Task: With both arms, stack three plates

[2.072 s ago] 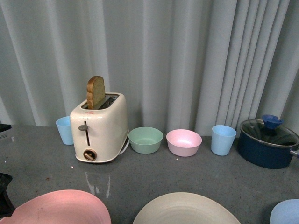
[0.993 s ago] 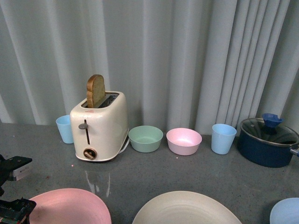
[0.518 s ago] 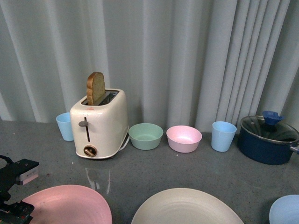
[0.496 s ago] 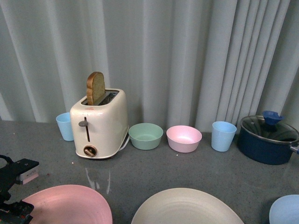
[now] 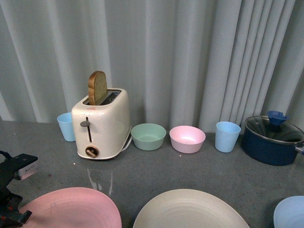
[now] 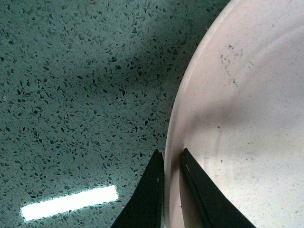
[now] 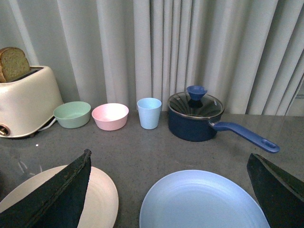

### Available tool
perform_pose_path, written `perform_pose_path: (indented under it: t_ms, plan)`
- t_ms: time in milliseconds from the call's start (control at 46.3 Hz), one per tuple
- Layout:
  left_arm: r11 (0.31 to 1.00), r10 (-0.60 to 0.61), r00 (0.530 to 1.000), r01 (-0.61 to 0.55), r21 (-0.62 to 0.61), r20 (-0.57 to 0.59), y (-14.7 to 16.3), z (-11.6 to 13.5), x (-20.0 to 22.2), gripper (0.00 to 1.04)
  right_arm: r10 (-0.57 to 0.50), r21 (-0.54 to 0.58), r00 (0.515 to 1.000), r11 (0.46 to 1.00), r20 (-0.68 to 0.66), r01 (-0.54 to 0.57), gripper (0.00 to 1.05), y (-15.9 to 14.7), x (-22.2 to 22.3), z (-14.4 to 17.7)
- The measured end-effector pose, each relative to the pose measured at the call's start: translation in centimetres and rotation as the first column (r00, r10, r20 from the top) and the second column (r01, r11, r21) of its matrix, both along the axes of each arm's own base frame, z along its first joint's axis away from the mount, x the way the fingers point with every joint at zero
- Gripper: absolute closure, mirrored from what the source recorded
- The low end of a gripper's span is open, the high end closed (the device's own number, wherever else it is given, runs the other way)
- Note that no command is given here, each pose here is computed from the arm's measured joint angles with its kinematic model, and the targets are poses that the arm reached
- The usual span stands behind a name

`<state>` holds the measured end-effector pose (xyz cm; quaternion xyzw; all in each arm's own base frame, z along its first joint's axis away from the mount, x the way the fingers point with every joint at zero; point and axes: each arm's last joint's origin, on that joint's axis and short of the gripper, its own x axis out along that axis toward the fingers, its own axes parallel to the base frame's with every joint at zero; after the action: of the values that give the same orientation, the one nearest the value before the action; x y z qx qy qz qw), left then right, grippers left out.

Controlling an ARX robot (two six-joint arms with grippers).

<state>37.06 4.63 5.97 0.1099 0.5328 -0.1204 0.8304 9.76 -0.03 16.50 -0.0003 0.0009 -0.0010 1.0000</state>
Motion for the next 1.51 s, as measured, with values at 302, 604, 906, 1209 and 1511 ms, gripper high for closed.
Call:
perform_pose_path:
  t_ms: [302,604,906,1209,1511]
  plan:
    - [1.000,0.007,1.000,-0.007,-0.014,-0.001,0.6,0.2,0.1,0.99,0.000,0.000,1.000,1.000,0.000,0.000,0.07,0.0,0.0,0.0]
    - [0.998,0.032,0.999,-0.033,-0.051,-0.005,2.3,2.3,1.6,1.00,0.000,0.000,1.000,1.000,0.000,0.000,0.07,0.0,0.0,0.0]
    - [0.991,0.080,0.997,-0.080,-0.109,-0.006,5.4,6.1,3.4,1.01,0.000,0.000,1.000,1.000,0.000,0.000,0.07,0.0,0.0,0.0]
    - [0.978,0.100,0.995,-0.101,-0.180,-0.015,6.9,8.5,3.9,1.01,0.000,0.000,1.000,1.000,0.000,0.000,0.07,0.0,0.0,0.0]
    - [0.954,0.121,0.992,-0.107,-0.282,0.034,6.0,12.4,4.3,1.01,0.000,0.000,1.000,1.000,0.000,0.000,0.07,0.0,0.0,0.0]
